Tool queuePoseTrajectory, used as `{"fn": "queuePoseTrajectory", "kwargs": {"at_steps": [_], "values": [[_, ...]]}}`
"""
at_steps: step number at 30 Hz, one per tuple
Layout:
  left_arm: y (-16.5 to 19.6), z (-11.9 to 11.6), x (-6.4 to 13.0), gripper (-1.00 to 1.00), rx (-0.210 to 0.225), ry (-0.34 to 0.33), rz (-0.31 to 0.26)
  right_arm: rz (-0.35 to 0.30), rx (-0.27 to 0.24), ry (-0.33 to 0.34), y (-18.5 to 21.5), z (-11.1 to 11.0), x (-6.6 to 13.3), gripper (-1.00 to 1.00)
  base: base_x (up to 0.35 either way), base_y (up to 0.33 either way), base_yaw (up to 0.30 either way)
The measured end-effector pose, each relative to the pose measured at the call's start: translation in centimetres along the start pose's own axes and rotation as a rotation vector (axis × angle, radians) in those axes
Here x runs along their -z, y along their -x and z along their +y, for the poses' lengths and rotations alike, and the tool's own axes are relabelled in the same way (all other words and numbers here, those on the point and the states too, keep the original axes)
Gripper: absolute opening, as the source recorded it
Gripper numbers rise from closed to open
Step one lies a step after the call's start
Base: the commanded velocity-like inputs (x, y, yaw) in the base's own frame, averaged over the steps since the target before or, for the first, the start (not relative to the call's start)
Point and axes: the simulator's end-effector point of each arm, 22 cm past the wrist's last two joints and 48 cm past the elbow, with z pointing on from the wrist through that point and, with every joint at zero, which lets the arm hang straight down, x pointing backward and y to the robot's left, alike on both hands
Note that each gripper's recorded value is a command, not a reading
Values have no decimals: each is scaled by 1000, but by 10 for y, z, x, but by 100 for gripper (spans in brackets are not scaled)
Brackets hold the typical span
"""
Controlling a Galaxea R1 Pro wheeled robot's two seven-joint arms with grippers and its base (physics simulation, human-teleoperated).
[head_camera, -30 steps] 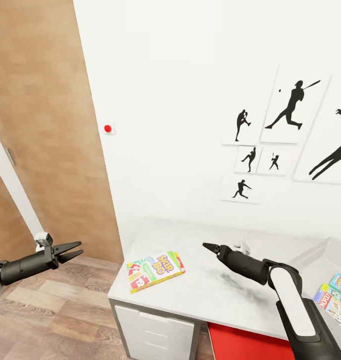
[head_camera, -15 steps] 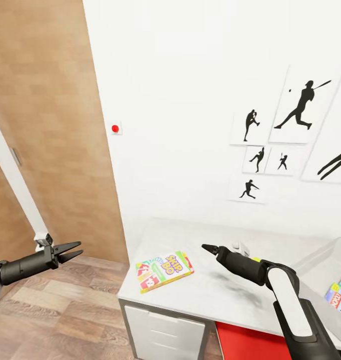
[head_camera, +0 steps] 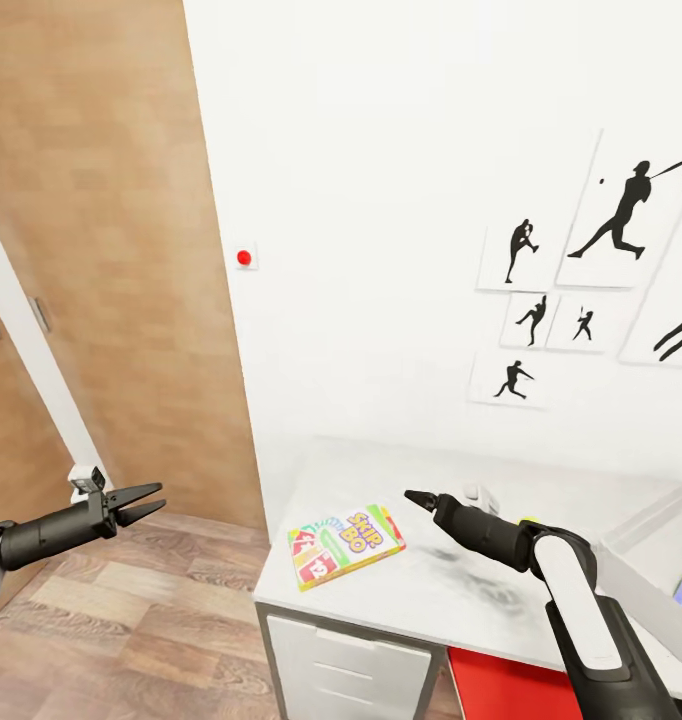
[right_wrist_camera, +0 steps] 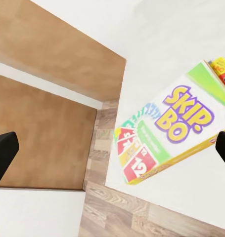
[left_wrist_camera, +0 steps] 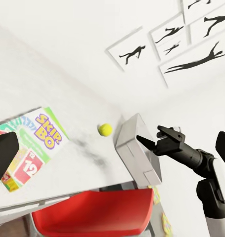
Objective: Put all the toys in the child's room - the three board games (two on the bed and one on the table), the two jigsaw puzzles on the table, and the tennis ball on the table - inside the toy box on the table in the child's room.
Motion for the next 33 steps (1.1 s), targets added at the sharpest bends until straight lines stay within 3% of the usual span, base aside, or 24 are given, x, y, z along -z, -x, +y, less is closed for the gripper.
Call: {"fn": "queuePoseTrajectory", "kwargs": {"at_steps": [33], "values": [[5,3,10,100,-9,22,-1,-2,-6,2,1,-1,1,100,56,46,0]]}}
